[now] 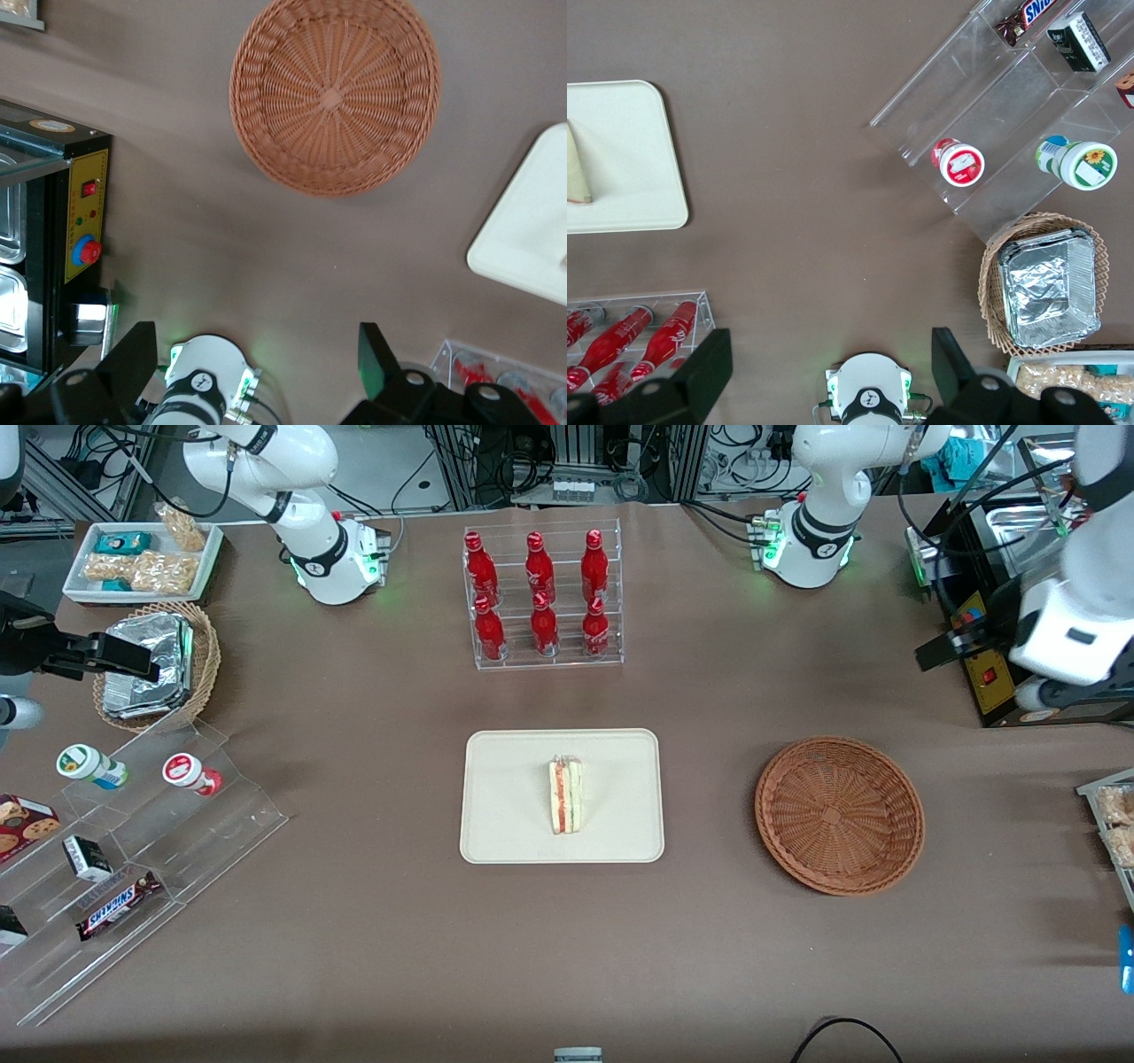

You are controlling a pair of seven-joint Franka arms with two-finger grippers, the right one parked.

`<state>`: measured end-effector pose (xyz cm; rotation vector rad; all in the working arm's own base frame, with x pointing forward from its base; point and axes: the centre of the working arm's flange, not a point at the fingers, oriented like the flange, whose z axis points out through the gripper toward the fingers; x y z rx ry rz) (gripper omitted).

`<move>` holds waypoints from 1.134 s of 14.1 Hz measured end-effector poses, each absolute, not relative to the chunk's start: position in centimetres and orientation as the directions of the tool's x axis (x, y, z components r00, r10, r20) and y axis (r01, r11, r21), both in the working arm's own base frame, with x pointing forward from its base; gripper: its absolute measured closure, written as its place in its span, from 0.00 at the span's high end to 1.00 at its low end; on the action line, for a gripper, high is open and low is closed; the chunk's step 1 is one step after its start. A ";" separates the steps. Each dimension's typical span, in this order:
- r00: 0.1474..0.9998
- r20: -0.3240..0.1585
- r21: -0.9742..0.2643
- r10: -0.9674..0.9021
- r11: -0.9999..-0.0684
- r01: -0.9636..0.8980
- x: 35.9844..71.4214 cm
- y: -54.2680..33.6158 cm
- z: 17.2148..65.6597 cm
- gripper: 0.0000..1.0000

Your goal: Place sandwich from basket to tray

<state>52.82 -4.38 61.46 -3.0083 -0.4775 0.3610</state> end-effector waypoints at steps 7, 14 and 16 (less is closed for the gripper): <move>0.927 -0.247 -0.096 0.283 -0.959 0.267 52.1 -2.5 61.8 1.00; 0.946 -0.243 -0.071 0.216 -0.976 0.205 52.2 -2.1 62.3 1.00; 0.951 -0.244 -0.063 0.191 -0.982 0.181 52.2 -1.7 62.4 1.00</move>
